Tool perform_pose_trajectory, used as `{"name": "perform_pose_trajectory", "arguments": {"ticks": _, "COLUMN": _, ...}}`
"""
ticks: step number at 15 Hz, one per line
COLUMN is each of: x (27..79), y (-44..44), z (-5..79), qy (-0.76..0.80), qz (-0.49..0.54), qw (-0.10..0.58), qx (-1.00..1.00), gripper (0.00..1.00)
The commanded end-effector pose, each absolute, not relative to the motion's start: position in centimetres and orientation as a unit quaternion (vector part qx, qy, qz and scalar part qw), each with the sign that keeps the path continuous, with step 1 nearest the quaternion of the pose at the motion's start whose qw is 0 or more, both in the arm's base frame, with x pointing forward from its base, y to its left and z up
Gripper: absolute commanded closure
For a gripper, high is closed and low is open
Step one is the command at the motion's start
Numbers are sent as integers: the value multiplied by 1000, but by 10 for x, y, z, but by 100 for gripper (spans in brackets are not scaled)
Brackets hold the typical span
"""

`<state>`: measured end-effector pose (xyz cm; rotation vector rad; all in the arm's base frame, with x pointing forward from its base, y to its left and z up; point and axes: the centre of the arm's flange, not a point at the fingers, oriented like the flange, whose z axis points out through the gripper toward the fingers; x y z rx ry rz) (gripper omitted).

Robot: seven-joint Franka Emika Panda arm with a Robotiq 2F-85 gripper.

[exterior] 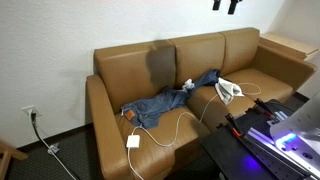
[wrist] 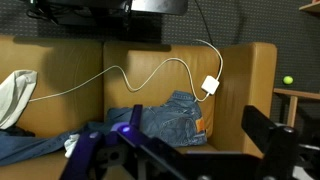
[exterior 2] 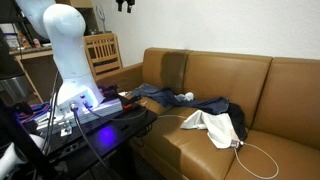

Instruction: Spread the jeans on the couch

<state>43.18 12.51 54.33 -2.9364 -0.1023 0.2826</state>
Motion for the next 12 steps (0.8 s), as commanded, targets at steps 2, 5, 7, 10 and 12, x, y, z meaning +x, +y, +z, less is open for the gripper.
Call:
{"name": "perform_pose_trajectory", "arguments": {"ticks": 2, "x": 432, "y": 125, "z": 543, "qy": -34, "qz": 95, "qw": 95, "qx": -990, "gripper": 0}}
{"name": "perform_pose_trajectory", "arguments": {"ticks": 5, "x": 432, "y": 125, "z": 543, "qy": -34, "qz": 95, "qw": 95, "qx": -990, "gripper": 0}}
{"name": "perform_pose_trajectory", "arguments": {"ticks": 7, "x": 443, "y": 117, "z": 524, "qy": -22, "qz": 127, "qw": 114, "qx": -985, "gripper": 0}}
{"name": "perform_pose_trajectory", "arguments": {"ticks": 10, "x": 463, "y": 113, "z": 457, "qy": 37, "qz": 145, "qw": 129, "qx": -980, "gripper": 0}}
{"name": "perform_pose_trajectory", "arguments": {"ticks": 12, "x": 473, "y": 112, "z": 411, "qy": 71, "qz": 128, "qw": 155, "qx": -977, "gripper": 0}}
